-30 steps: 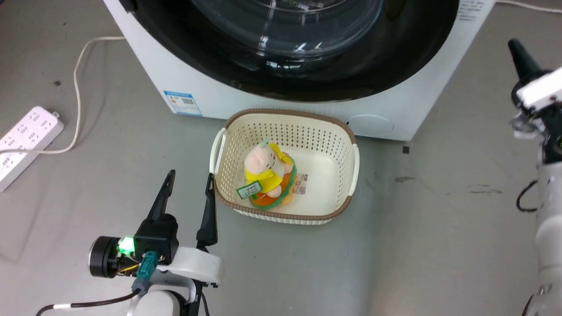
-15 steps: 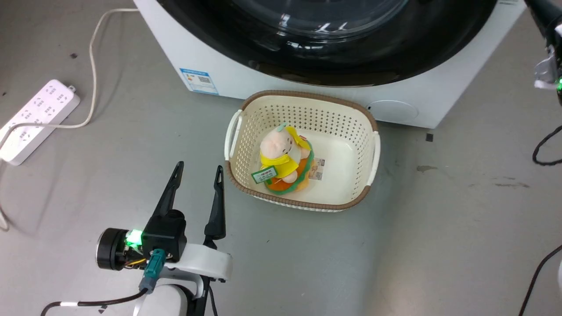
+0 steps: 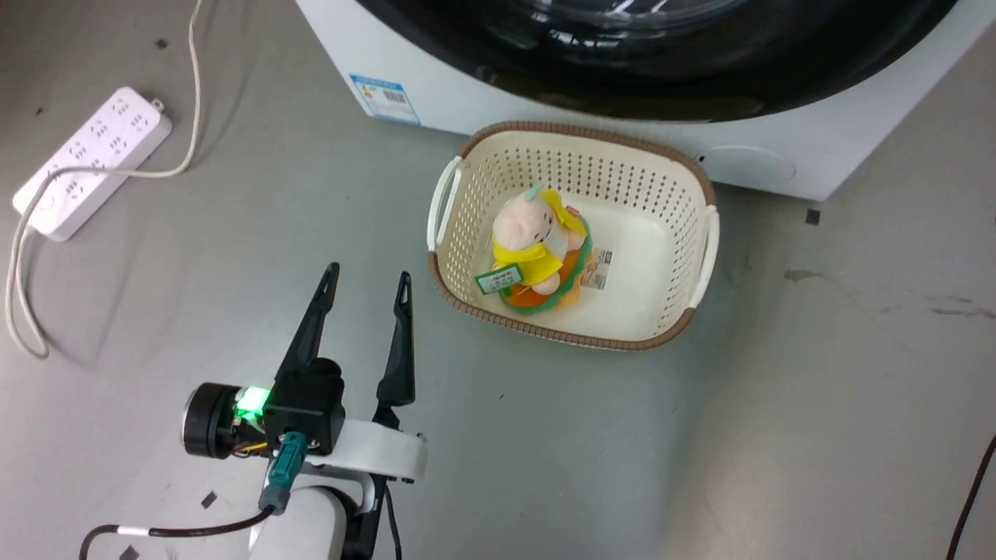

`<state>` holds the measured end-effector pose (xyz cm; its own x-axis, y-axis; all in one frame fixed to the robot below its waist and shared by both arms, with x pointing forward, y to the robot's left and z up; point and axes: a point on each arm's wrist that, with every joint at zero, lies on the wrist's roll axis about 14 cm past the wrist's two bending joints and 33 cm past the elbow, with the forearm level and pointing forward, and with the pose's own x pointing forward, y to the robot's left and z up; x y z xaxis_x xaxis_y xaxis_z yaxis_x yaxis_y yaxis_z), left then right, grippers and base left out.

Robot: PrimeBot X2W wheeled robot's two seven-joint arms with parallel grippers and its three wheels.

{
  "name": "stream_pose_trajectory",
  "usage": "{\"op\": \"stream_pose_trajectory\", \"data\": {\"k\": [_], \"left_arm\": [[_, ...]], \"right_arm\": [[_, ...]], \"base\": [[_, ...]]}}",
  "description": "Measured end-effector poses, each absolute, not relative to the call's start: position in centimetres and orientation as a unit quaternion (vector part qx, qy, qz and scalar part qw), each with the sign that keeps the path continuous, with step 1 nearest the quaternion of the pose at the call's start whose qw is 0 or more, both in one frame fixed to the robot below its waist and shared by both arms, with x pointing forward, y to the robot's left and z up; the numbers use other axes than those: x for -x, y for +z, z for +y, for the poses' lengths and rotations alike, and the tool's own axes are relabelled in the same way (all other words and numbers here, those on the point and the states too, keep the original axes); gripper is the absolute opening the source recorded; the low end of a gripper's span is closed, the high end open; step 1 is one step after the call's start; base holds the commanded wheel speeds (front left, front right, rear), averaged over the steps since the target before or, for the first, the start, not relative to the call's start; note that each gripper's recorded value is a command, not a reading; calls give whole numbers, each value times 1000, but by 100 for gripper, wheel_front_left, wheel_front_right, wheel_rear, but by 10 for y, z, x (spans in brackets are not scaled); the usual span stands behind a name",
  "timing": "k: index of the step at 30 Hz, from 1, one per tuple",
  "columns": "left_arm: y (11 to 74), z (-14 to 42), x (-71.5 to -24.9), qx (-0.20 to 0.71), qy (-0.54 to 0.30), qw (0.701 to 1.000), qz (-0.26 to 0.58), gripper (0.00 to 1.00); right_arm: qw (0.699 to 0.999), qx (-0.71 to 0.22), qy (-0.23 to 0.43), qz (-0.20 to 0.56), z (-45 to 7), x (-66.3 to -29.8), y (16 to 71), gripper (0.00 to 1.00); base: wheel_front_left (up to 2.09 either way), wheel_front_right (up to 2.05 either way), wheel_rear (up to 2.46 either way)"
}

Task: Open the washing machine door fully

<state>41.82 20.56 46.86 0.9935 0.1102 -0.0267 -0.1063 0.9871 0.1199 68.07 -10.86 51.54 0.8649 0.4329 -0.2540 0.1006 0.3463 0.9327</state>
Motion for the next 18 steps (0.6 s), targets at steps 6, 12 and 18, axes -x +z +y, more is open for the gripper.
{"op": "stream_pose_trajectory", "data": {"k": [6, 12, 18], "left_arm": [[462, 207, -423, -62, 55, 996, 22, 100], [457, 209, -427, -65, 59, 996, 25, 100], [468, 210, -424, -62, 63, 996, 9, 100]], "right_arm": [[751, -596, 126, 255, -98, -695, 515, 0], [720, -605, 151, 305, -84, -693, 502, 0], [707, -589, 170, 353, -64, -668, 498, 0]], "base": [[0, 0, 0], [0, 0, 0], [0, 0, 0]]}}
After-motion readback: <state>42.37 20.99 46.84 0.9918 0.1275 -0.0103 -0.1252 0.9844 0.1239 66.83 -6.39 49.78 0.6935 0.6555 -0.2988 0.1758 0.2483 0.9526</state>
